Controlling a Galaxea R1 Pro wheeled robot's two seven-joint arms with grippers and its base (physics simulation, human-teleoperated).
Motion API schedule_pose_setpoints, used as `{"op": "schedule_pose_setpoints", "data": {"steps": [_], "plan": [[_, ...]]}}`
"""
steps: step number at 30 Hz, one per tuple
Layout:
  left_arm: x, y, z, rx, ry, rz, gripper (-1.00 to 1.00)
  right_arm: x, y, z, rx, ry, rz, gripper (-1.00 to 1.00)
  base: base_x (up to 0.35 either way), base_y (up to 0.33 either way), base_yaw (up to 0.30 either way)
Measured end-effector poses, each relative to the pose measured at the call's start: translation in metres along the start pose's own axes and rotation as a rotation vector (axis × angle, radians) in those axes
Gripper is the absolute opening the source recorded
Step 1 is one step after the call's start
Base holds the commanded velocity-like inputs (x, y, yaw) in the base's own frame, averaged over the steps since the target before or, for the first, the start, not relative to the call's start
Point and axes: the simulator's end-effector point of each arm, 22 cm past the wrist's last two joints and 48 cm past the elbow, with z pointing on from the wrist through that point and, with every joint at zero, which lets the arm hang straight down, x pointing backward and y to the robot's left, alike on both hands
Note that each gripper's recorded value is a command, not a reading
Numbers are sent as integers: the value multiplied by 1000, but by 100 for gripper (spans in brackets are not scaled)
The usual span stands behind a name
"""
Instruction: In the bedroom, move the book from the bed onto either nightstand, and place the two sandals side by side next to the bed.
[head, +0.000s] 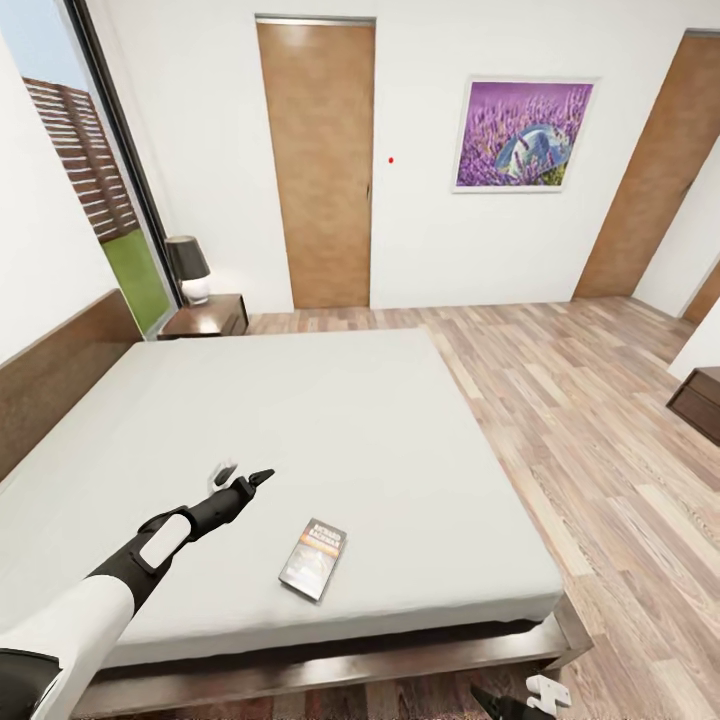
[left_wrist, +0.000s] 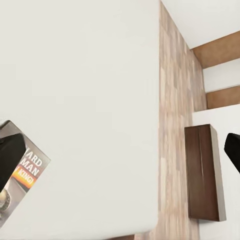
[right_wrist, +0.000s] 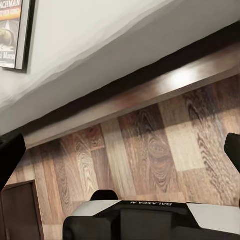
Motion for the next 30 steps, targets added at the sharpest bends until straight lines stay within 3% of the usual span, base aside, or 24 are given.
{"op": "schedule_pose_setpoints", "data": {"steps": [30], "plan": [[17,24,10,-31,29,-22,100,19,-11,3,19,40,20,100,0,0,0]]}}
